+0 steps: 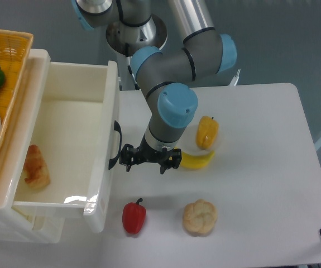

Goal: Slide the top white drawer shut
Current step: 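Push the drawer front with the gripper, sliding the drawer inward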

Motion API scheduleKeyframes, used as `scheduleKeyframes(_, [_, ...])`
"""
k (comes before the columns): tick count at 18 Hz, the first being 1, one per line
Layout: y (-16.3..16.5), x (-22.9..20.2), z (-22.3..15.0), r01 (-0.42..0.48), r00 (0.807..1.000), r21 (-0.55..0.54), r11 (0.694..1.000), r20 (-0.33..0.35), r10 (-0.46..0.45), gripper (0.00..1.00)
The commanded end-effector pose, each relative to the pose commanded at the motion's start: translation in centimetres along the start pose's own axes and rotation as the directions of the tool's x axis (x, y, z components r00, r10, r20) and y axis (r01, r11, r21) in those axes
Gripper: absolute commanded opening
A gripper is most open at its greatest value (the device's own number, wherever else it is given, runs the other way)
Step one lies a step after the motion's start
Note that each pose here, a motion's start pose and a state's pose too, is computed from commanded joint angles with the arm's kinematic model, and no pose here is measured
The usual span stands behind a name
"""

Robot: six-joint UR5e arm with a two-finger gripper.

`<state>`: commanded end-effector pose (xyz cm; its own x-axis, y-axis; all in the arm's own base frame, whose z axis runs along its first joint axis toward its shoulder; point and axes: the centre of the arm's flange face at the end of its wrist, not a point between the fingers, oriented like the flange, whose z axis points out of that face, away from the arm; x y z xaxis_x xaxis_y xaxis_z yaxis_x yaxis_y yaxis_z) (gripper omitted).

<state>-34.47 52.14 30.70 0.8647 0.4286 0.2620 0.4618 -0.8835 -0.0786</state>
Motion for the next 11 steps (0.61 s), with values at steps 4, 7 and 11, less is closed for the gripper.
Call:
scheduleKeyframes(4, [0.0, 0.7, 0.1, 0.002, 1.000, -0.008, 1.000, -0.004, -0.002, 1.00])
scheduleKeyframes(7, [0.0, 0.9, 0.1, 0.007, 1.000, -0.006, 1.000, -0.002, -0.008, 1.00])
scheduleKeyframes(11, [0.0, 2.1, 0.0, -0.008, 1.000, -0.007, 1.000, 0.000, 0.008, 1.00])
